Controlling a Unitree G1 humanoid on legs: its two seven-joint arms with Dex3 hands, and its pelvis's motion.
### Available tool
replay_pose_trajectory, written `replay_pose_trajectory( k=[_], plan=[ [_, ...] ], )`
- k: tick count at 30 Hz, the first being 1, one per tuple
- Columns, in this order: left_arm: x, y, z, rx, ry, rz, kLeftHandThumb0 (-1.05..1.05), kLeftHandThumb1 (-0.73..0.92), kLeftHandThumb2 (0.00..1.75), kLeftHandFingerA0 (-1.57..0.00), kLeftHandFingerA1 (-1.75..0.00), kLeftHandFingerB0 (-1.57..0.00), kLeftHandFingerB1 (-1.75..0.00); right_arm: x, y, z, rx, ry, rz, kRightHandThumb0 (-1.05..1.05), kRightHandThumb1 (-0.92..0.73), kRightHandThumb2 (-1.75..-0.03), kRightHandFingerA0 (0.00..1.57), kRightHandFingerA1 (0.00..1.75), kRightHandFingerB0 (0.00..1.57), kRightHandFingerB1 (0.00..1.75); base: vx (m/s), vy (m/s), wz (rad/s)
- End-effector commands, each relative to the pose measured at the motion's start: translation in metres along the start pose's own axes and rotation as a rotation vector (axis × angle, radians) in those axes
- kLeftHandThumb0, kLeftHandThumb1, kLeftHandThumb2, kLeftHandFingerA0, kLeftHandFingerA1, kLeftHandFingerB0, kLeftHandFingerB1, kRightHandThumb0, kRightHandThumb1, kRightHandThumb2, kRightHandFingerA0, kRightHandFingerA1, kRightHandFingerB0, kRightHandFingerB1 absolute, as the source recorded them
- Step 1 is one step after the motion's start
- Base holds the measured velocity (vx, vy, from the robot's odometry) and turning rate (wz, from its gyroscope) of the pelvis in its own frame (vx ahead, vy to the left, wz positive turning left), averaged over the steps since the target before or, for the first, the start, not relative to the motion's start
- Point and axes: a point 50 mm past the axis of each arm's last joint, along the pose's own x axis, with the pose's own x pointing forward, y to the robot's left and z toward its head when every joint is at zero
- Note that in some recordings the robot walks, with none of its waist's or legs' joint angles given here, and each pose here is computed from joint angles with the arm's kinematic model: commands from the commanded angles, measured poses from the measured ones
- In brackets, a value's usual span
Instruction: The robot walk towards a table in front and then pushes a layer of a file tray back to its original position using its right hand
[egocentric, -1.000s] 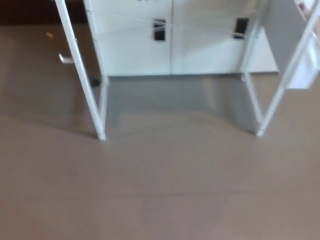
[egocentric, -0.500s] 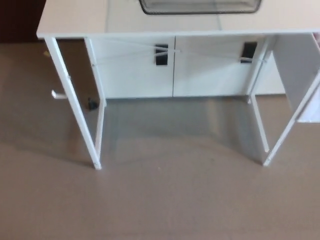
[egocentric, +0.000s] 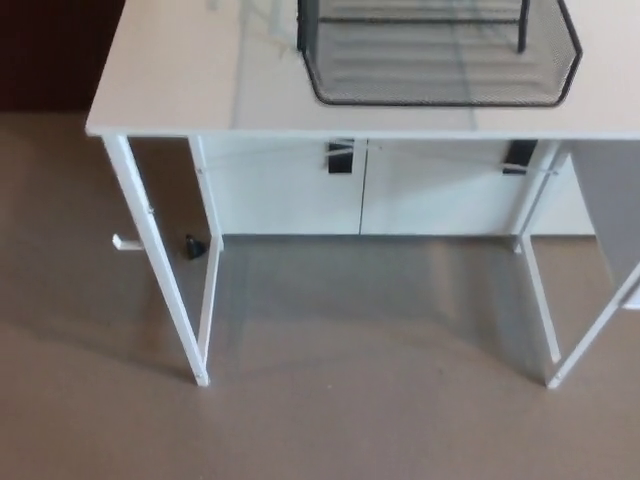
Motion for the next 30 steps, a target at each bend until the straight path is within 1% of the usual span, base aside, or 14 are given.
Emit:
replay_pose_trajectory(
  k=[1,4,6,7,16,17,18,19,21,23,24,25,29,30],
  plan=[
    [0.0,0.005,0.007,0.018,-0.038,0.012,-0.48,0.48,0.73,-0.59,-0.51,-0.44,-0.46,0.003,-0.01,0.006,-0.036,-0.018,-0.006,-0.09,-0.87,-0.65,0.42,0.55,0.29,0.42,0.2,-0.366,-0.09],
    [-0.003,0.001,0.004,0.027,-0.036,0.004,-0.48,0.49,0.73,-0.6,-0.51,-0.44,-0.46,-0.002,-0.01,0.004,-0.04,-0.014,0.001,-0.11,-0.87,-0.66,0.41,0.54,0.29,0.42,0.19,-0.115,-0.03],
    [-0.003,0.002,0.007,0.04,-0.042,0.001,-0.42,0.56,0.58,-0.66,-0.42,-0.48,-0.36,-0.001,-0.01,0.007,-0.041,-0.031,0.001,-0.11,-0.87,-0.66,0.41,0.56,0.28,0.43,0.18,-0.012,-0.08],
    [-0.004,0.001,0.008,0.038,-0.045,-0.002,-0.49,0.49,0.75,-0.59,-0.52,-0.43,-0.46,-0.001,-0.01,0.007,-0.041,-0.027,-0.001,-0.09,-0.87,-0.66,0.4,0.55,0.28,0.43,0.18,0.065,-0.17],
    [0.005,0.008,0.027,0.031,-0.088,0.008,-0.49,0.48,0.75,-0.59,-0.53,-0.43,-0.46,0.017,-0.018,0.025,-0.032,-0.051,-0.018,-0.09,-0.87,-0.65,0.41,0.58,0.29,0.43,0.27,0.164,-0.09],
    [0.005,0.008,0.027,0.035,-0.092,0.006,-0.41,0.55,0.57,-0.66,-0.43,-0.48,-0.37,0.018,-0.018,0.025,-0.036,-0.049,-0.017,-0.09,-0.87,-0.65,0.41,0.58,0.29,0.43,0.25,0.178,0.0],
    [0.003,0.004,0.021,0.041,-0.082,-0.008,-0.43,0.57,0.57,-0.66,-0.43,-0.49,-0.37,0.013,-0.017,0.02,-0.04,-0.04,-0.014,-0.08,-0.86,-0.65,0.43,0.61,0.28,0.43,0.22,0.166,0.07],
    [0.002,0.002,0.017,0.043,-0.074,-0.015,-0.44,0.57,0.57,-0.67,-0.43,-0.49,-0.37,0.011,-0.017,0.016,-0.043,-0.033,-0.01,-0.07,-0.64,-0.99,0.38,0.65,0.19,0.52,0.22,0.127,0.04],
    [0.001,0.001,0.015,0.042,-0.07,-0.019,-0.44,0.57,0.57,-0.67,-0.43,-0.49,-0.37,0.01,-0.017,0.015,-0.045,-0.028,-0.007,-0.07,-0.64,-0.99,0.38,0.65,0.19,0.52,0.24,0.092,0.08],
    [0.003,0.0,0.014,0.028,-0.057,-0.016,-0.5,0.48,0.76,-0.6,-0.53,-0.44,-0.47,0.009,-0.018,0.016,-0.049,-0.033,-0.003,-0.08,-0.65,-1.0,0.35,0.62,0.16,0.5,0.26,0.021,0.09],
    [0.003,0.001,0.015,0.026,-0.06,-0.013,-0.5,0.48,0.76,-0.6,-0.53,-0.44,-0.47,0.011,-0.018,0.018,-0.047,-0.037,-0.006,-0.08,-0.65,-1.0,0.35,0.62,0.16,0.5,0.29,-0.025,0.1],
    [0.003,0.001,0.015,0.027,-0.062,-0.011,-0.43,0.57,0.57,-0.66,-0.42,-0.49,-0.37,0.011,-0.018,0.019,-0.046,-0.039,-0.006,-0.08,-0.65,-1.0,0.35,0.62,0.16,0.51,0.28,-0.069,0.2],
    [0.002,0.002,0.015,0.027,-0.071,-0.003,-0.43,0.56,0.58,-0.66,-0.43,-0.49,-0.37,0.016,-0.019,0.022,-0.049,-0.036,0.0,-0.08,-0.66,-1.0,0.34,0.62,0.14,0.49,0.27,-0.121,0.31],
    [0.002,0.003,0.016,0.02,-0.076,0.001,-0.48,0.48,0.75,-0.61,-0.53,-0.44,-0.47,0.017,-0.019,0.024,-0.056,-0.042,0.004,-0.08,-0.66,-1.0,0.36,0.63,0.12,0.49,0.25,-0.148,0.34]
  ],
)
